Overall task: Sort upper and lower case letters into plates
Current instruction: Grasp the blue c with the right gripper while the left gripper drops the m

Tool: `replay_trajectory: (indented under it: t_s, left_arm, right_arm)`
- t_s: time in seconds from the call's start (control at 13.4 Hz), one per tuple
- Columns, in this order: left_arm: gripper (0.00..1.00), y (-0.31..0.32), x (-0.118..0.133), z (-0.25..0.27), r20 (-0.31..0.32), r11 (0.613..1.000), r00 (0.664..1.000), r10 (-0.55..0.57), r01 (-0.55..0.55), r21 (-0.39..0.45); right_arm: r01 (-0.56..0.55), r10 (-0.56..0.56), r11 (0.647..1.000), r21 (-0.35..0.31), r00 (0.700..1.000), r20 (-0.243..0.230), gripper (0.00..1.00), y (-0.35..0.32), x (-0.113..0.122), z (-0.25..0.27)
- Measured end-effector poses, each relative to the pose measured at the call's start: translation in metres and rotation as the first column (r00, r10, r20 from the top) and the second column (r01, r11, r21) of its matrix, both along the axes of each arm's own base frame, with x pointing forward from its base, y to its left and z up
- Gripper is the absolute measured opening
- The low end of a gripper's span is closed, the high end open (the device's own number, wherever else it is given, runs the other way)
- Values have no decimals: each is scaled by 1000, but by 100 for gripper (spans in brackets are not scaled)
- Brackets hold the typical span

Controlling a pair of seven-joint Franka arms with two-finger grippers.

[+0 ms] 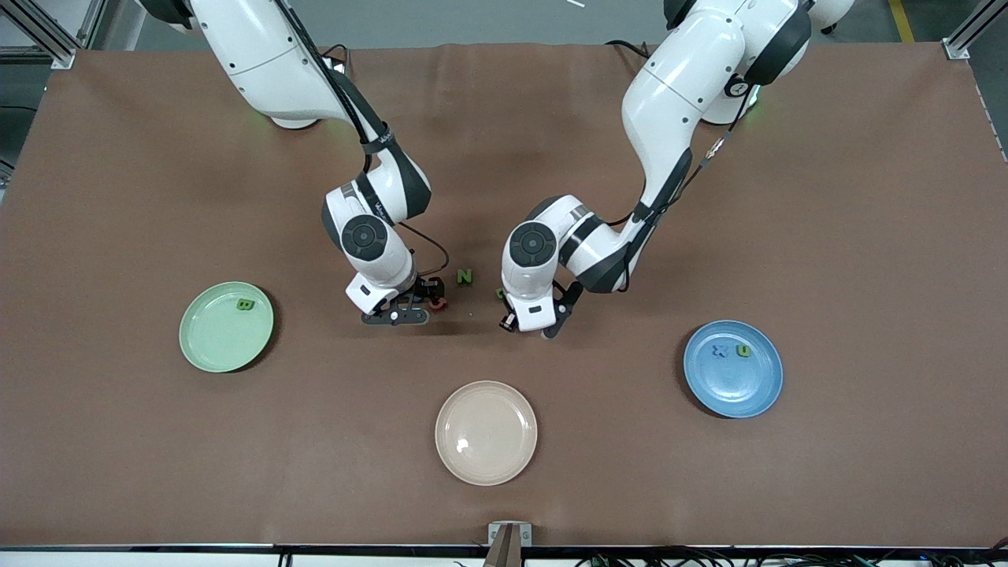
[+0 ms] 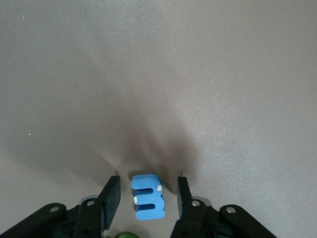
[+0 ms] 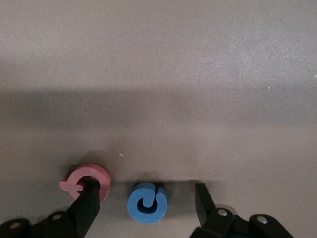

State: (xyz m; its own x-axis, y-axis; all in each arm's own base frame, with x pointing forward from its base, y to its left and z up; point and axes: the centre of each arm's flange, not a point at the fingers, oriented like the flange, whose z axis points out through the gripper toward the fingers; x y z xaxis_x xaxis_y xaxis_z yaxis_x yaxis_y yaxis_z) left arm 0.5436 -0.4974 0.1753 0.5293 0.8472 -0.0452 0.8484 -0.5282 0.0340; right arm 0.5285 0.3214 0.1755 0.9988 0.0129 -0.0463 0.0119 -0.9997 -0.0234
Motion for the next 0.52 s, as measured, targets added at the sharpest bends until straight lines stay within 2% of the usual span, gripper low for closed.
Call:
replay_trajectory:
  t_s: [0.3, 0.45, 0.52]
  left_arm:
    - [46, -2, -2, -1, -2, 1000, 1000, -3, 3, 1]
    - [29, -2, -1, 0, -1, 1000, 1000, -3, 3, 2]
    - [28, -2, -1, 0, -1, 1000, 1000, -3, 3, 2]
  right_arm:
    - [0, 0, 1000, -6, 1000, -10, 86, -2, -3, -3]
    - [0, 0, 1000, -8, 1000, -12, 91, -3, -4, -3]
    - [0, -1, 1000, -10, 1000, -15, 97, -3, -4, -3]
